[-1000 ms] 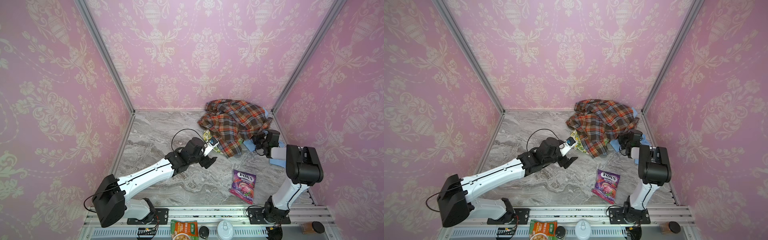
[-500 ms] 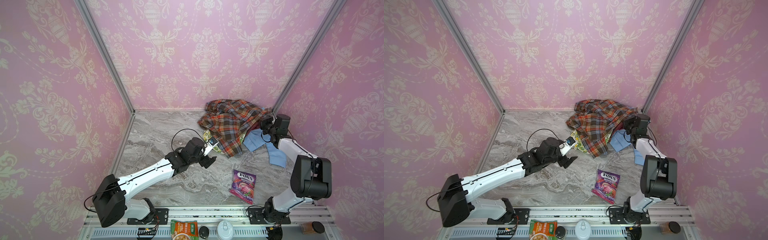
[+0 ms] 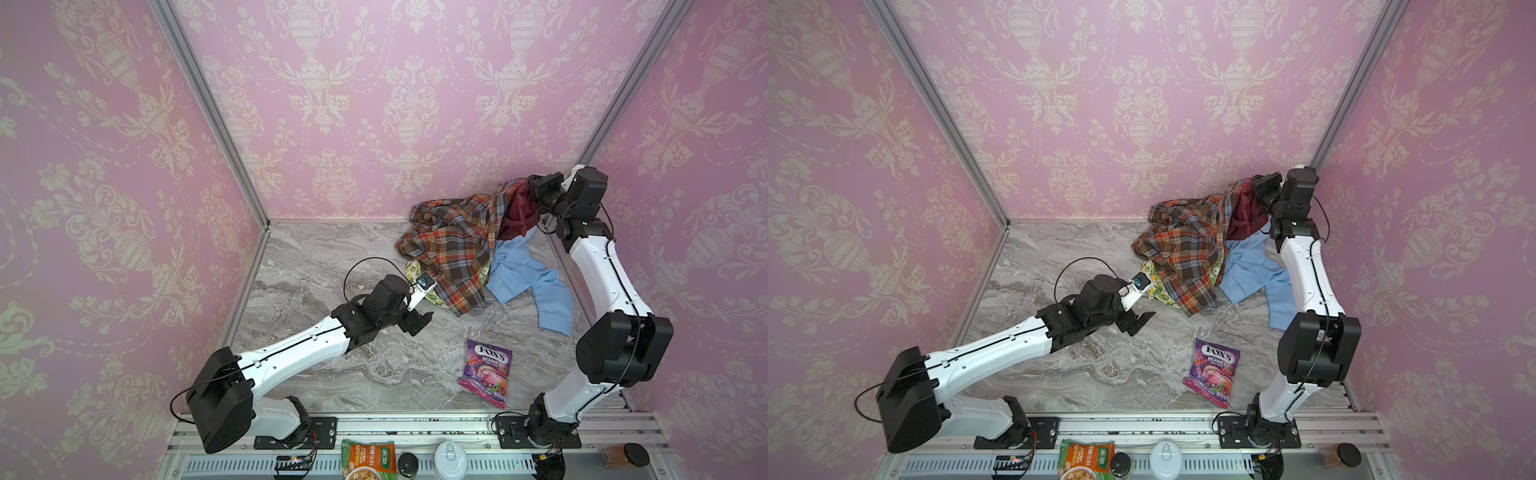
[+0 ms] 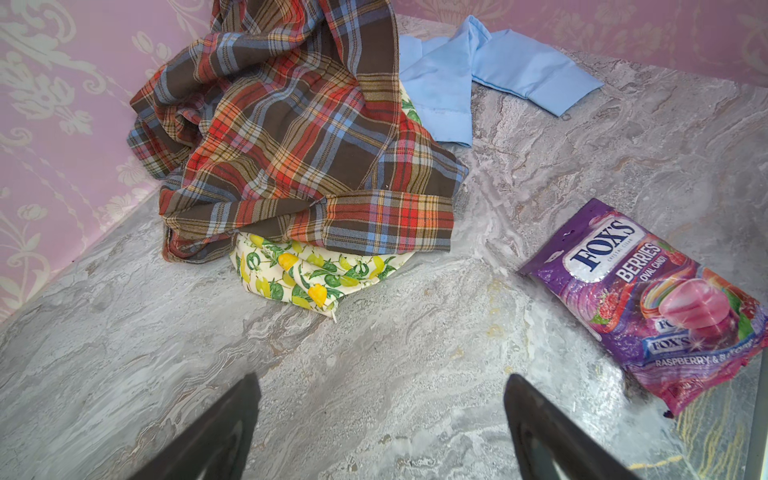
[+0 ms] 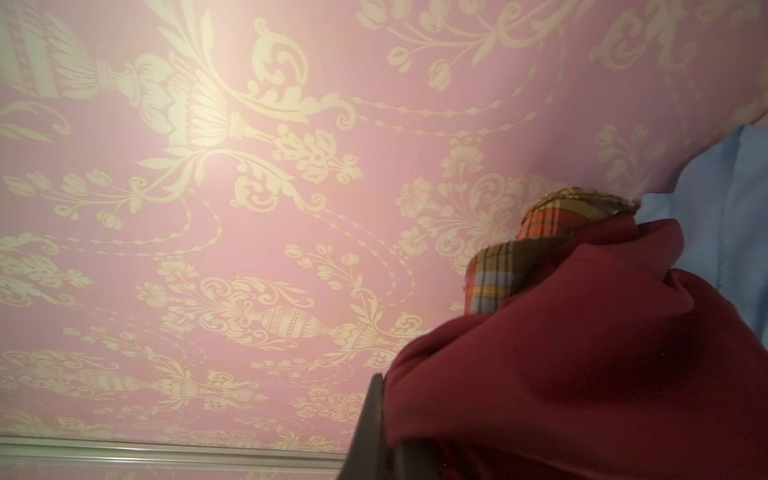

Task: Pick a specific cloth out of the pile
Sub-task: 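Lift the maroon cloth with the right gripper while the left gripper reaches toward it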

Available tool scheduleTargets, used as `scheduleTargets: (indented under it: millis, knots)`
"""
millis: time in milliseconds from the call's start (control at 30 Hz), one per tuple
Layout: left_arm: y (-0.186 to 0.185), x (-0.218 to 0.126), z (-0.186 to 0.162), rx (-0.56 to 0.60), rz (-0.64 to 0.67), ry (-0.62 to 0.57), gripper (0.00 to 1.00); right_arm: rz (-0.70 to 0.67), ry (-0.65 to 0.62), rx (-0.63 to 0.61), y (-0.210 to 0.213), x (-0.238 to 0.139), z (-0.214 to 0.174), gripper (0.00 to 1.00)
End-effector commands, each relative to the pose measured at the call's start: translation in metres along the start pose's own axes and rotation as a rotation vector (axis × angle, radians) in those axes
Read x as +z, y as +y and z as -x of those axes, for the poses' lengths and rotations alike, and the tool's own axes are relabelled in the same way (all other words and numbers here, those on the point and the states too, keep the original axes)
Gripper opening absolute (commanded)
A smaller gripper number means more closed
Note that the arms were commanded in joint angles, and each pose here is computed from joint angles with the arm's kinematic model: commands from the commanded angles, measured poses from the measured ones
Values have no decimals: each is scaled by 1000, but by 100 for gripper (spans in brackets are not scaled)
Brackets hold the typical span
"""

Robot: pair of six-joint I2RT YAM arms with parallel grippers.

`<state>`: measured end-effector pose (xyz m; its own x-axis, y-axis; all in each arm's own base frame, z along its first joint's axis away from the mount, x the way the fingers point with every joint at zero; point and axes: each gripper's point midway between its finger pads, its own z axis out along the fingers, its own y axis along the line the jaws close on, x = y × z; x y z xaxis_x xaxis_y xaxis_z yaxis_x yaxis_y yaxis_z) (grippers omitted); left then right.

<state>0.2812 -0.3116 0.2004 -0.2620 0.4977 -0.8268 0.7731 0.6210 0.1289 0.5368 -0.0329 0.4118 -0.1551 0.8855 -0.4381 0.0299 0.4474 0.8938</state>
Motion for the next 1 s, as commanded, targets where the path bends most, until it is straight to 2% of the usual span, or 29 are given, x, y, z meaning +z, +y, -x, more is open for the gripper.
scheduleTargets:
  millis: [0,267,500,767,967]
  knots:
    - [11,6,-5,-71,20,4,94,79,-33,-94,48,-7,14,0]
    - [46,6,7,-186,74,-32,94,223,-46,-167,133,-11,28,0]
    - [63,6,36,-182,107,-59,94,323,-31,-258,189,-29,18,0]
    - [63,25,86,-172,94,-179,94,339,67,-379,201,-56,-24,0]
    - [52,53,131,-131,59,-313,95,345,98,-383,192,-80,-43,0]
